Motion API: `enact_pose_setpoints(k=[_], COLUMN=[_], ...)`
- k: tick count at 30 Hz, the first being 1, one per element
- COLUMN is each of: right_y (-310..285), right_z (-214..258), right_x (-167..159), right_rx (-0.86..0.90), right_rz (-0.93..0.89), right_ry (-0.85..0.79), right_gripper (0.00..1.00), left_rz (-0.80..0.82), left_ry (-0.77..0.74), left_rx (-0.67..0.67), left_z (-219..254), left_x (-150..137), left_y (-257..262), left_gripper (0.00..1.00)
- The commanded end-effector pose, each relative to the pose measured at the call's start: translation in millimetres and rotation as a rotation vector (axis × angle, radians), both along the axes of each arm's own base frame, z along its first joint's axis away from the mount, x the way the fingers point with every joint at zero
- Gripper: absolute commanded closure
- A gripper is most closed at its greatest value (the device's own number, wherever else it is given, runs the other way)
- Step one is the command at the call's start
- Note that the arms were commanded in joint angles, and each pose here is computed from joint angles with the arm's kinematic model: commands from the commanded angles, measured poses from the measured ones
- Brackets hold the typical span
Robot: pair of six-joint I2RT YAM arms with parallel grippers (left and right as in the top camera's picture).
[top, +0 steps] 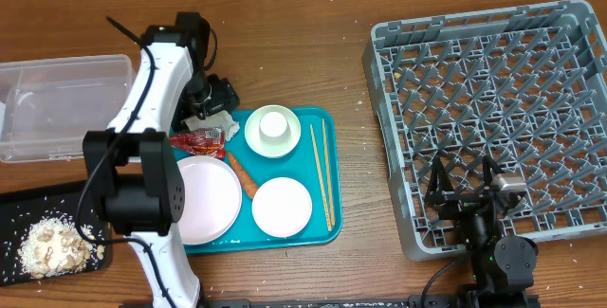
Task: Sort waste into correct bins and load items into the dishwasher
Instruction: 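Grasp the crumpled white tissue with the left gripper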
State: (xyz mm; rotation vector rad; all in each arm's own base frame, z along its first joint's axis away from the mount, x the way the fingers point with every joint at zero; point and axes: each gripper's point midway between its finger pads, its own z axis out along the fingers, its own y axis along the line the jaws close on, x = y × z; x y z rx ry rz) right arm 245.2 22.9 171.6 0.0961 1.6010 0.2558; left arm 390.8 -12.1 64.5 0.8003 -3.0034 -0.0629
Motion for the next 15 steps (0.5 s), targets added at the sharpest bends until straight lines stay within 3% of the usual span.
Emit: enact_pose_setpoints(k=[1, 6, 15], right_y=[0, 0, 0], right_z=[-2, -2, -2], right_x=[0, 0, 0], right_rx=[0.003, 0.003, 0.003], right_rz=[-0.004, -0.003, -0.004], right_ry=[-0.003, -0.003, -0.003], right_gripper=[0.00, 0.00, 0.00], left_rz=[0.067, 0.133, 0.194], left_ry=[0.004, 0.004, 0.037], left_rx=[0.026, 0.029, 0.035], left_z=[-12, -18, -33], left_x=[8, 10, 6], left_y=[5, 5, 5], left_gripper=[0.06, 0.11, 0.07])
